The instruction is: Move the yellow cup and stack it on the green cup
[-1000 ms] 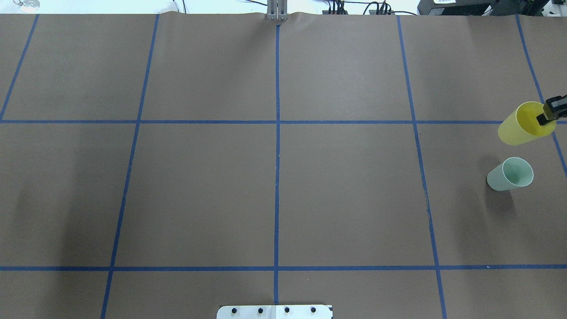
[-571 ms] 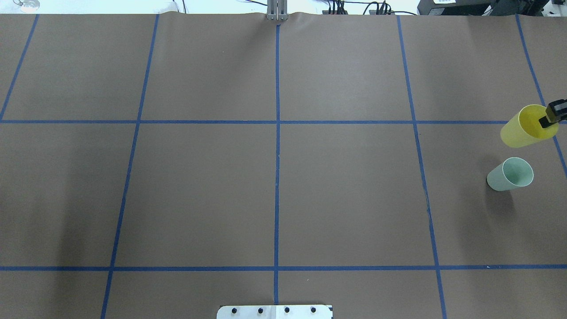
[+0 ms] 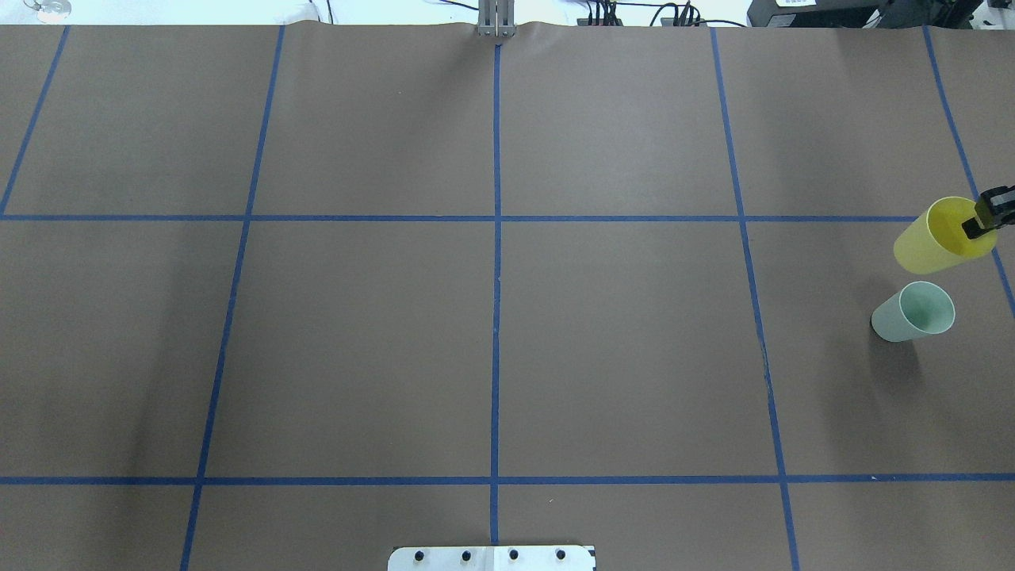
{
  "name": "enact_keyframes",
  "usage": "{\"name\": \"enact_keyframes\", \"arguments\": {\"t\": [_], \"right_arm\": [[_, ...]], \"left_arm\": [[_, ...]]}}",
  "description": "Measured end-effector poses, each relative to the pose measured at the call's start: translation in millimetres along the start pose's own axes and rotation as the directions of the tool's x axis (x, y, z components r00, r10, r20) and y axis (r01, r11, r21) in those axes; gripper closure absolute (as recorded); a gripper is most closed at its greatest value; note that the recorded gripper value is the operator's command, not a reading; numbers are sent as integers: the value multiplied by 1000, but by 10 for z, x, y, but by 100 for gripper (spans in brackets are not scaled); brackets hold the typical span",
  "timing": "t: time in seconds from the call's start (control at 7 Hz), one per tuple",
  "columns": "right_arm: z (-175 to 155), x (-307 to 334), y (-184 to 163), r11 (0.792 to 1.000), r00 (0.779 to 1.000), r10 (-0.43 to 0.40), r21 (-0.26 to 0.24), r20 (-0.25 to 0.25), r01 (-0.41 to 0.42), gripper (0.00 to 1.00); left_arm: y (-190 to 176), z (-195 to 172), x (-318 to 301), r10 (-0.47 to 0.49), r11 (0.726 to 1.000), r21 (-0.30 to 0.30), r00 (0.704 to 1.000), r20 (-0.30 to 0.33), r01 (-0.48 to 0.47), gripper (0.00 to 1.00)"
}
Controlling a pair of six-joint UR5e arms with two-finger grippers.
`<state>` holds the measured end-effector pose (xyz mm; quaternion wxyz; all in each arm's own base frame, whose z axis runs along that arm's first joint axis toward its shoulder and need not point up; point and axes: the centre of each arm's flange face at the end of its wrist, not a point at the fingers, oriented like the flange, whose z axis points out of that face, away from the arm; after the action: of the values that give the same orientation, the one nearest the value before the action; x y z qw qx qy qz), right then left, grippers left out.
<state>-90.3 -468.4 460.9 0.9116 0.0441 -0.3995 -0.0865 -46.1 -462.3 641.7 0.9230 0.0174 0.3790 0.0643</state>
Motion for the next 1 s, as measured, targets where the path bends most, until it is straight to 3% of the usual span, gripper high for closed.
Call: {"name": "enact_keyframes", "arguments": {"t": [0.43,1.0], "right_arm": [[397,403,175,1000,999,-9,5,44,8,100],[596,662,504,1000,997,-6,-1,73,6,100]], "left_arm": [[29,-207,170,-16,1000,-19,1000,-4,16,0],[24,-236,207,-14,1000,-14,1000,-10,14,0]]}}
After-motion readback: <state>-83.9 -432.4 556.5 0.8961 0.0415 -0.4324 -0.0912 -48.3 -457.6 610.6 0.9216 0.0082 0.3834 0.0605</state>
